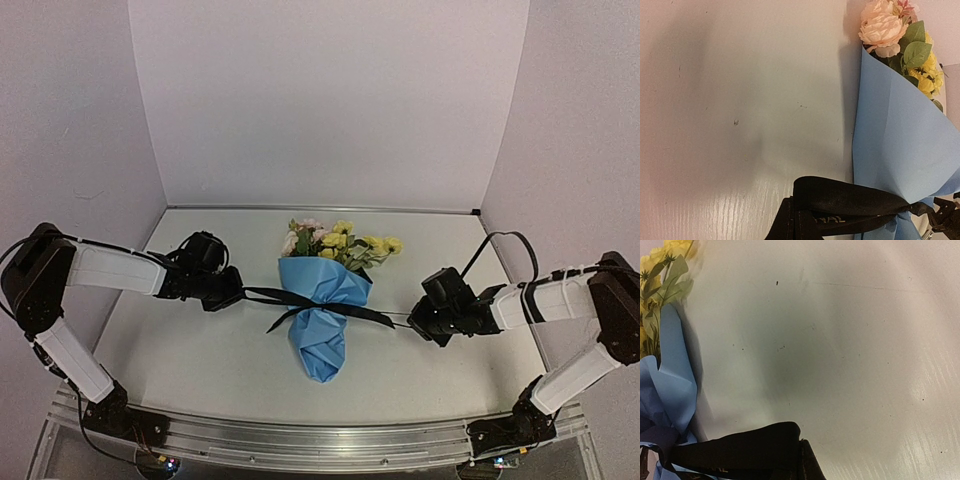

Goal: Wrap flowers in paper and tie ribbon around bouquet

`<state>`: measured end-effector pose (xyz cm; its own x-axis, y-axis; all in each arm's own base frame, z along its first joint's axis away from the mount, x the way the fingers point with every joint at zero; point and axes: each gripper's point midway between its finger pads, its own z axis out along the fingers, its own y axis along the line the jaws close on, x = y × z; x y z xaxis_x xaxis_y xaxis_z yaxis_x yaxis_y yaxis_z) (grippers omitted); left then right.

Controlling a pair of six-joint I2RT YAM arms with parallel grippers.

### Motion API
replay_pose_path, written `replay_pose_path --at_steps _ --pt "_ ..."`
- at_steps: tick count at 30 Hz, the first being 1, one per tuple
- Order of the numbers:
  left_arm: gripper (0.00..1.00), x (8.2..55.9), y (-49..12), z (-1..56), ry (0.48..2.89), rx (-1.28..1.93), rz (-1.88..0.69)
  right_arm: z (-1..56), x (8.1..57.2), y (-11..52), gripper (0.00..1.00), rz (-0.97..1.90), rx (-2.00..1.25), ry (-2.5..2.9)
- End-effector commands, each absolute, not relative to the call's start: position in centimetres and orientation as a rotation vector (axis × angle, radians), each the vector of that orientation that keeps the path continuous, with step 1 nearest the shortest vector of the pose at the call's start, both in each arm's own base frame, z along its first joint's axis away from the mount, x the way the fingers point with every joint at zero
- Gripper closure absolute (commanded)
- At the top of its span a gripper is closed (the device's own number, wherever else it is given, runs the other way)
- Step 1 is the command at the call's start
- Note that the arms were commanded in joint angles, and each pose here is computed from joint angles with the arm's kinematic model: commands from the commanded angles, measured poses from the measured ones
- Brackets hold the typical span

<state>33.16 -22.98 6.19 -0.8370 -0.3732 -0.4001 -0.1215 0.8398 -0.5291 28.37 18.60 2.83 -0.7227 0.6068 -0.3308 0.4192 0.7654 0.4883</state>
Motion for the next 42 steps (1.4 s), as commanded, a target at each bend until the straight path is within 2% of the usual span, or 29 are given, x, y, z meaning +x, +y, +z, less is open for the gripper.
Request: replay_pose_path --at_steps 1,24,35,37,42 --pt "1.0 34.1 -19.6 6.2 2.469 -0.471 -0.561 1.3 27.1 14.8 1.0 0.334 0.832 2.494" --pt "1.0 34.0 -18.3 4.8 2.483 -0.544 -0.603 0.8 26.7 14.1 1.0 0.335 0.866 2.499" --pt "1.0 34.3 -20.1 6.3 2.485 -0.465 -0.712 2.7 27.7 15.9 1.0 0.42 0.773 2.504" --pt "0.96 34.2 -20.3 6.6 2.482 -0.449 -0.723 3.2 27.9 16.3 0.98 0.433 0.739 2.509" --pt "0.77 33.9 -20.8 7.5 2.466 -0.406 -0.77 4.8 28.0 17.4 0.78 0.481 0.665 2.509"
